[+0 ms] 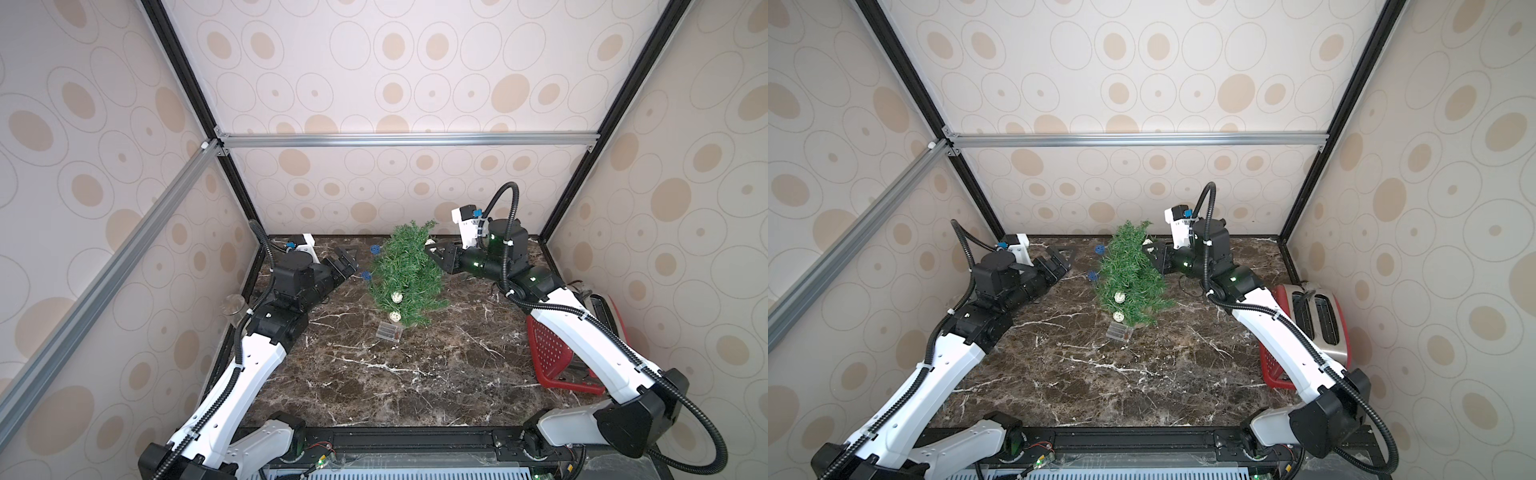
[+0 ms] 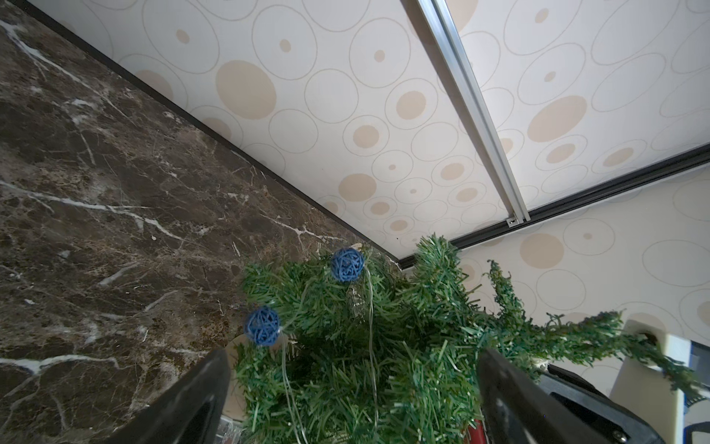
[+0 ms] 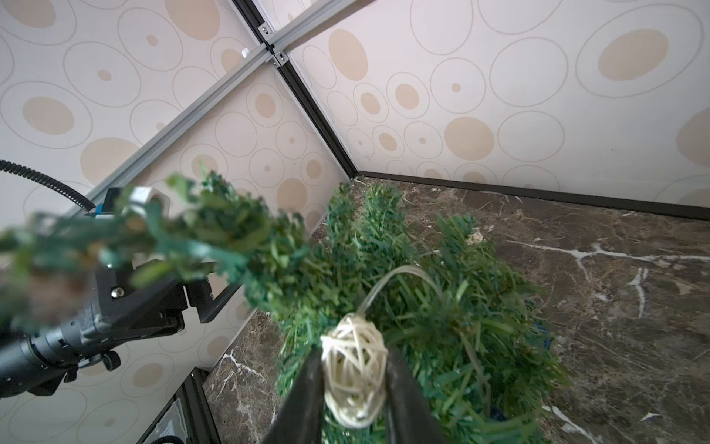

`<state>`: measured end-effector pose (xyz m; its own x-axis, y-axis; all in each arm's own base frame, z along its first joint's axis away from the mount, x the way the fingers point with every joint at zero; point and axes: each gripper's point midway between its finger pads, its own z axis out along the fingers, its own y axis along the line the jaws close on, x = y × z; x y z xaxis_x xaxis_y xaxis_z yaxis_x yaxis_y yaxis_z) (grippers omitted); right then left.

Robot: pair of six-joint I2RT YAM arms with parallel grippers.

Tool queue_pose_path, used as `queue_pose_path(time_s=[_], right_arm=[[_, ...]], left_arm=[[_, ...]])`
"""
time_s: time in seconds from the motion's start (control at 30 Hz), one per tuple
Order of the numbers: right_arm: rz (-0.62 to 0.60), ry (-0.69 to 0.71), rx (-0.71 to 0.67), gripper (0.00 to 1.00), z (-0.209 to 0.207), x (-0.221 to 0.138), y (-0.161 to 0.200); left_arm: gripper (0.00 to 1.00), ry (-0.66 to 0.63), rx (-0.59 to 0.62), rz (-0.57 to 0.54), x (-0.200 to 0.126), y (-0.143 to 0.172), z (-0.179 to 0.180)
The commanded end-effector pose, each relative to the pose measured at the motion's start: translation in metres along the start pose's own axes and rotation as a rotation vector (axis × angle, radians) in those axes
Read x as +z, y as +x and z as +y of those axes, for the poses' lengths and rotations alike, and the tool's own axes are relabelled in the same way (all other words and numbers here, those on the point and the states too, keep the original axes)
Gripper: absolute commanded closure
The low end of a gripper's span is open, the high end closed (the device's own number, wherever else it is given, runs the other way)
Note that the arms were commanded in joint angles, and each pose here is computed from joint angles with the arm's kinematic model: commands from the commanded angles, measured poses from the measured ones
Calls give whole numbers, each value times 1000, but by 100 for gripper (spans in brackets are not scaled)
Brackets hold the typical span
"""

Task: Remove string lights from the small christmas tree
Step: Pick up the light string from the Christmas tree.

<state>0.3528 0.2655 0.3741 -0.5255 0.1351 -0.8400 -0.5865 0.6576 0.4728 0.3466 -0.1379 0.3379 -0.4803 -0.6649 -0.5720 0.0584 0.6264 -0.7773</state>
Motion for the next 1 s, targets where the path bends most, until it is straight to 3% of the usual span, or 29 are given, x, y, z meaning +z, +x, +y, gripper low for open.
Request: queue_pose_path(time_s=[0.0,0.37,0.6,0.97], right_arm=[[-45,-10,-43,75,11,-5,-21],[-26,7,-27,73,5,-1,-12],[-81,104,-52,76,-10,-7,-36],[-146,109,-99,77,-7,-13,-84]], left_arm=[[1,18,35,-1,-3,-6,-10],[1,14,50,16,1,-5,-10],[1,14,72,14,0,-8,-14],[1,16,90,21,5,-12,-19]])
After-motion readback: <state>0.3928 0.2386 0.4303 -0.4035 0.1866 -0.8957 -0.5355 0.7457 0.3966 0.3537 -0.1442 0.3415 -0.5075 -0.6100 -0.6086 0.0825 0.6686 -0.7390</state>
